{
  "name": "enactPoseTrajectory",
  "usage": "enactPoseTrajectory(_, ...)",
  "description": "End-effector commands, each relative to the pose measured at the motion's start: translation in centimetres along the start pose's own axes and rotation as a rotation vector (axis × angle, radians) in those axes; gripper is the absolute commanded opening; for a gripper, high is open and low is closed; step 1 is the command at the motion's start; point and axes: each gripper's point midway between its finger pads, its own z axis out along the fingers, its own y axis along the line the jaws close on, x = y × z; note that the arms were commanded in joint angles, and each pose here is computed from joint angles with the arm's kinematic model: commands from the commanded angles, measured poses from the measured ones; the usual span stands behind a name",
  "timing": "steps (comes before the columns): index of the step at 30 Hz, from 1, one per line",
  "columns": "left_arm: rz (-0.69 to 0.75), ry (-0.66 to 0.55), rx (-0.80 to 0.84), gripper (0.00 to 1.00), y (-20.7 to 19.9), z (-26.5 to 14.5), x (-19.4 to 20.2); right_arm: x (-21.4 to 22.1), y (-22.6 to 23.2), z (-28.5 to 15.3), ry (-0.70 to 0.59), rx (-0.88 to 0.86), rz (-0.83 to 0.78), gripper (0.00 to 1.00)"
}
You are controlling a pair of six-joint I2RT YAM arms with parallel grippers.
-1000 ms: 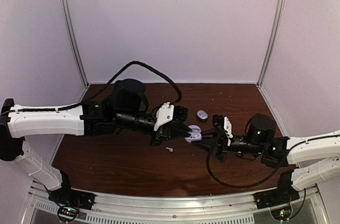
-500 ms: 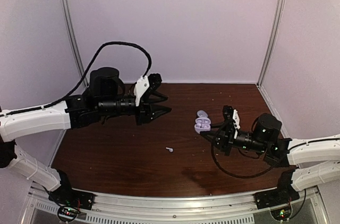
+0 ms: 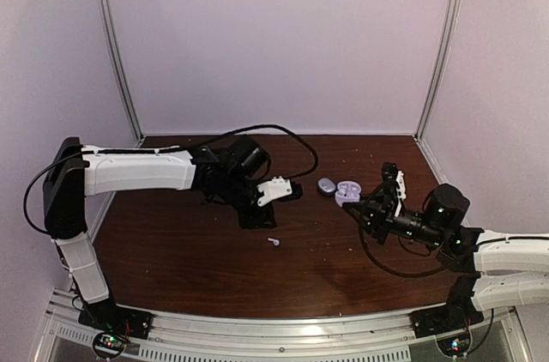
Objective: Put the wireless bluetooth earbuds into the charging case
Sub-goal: Pick up the right earbud from the center of the board.
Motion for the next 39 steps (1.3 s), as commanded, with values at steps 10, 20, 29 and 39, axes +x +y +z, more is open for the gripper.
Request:
enactPoseTrajectory(10, 0.224, 0.27, 0.099, 0.38, -2.0, 5.1, 3.6, -1.8, -1.5, -2.5, -0.072, 0.077, 0.031, 0.0)
enactPoseTrajectory(20, 0.268, 0.306, 0.064, 0.39, -0.8, 7.1, 3.6, -1.9, -1.5, -3.0, -0.089, 0.082, 0.025, 0.0)
enactPoseTrajectory(29, 0.292, 0.323, 0.077, 0.36, -0.7, 8.3, 4.1, -1.7, -1.6, -3.5, -0.098, 0.089, 0.025, 0.0)
enactPoseTrajectory(39, 0.305, 0.35, 0.086, 0.27, -0.7, 9.5, 4.8, -1.7, -1.6, -3.7, -0.099, 0.093, 0.02, 0.0)
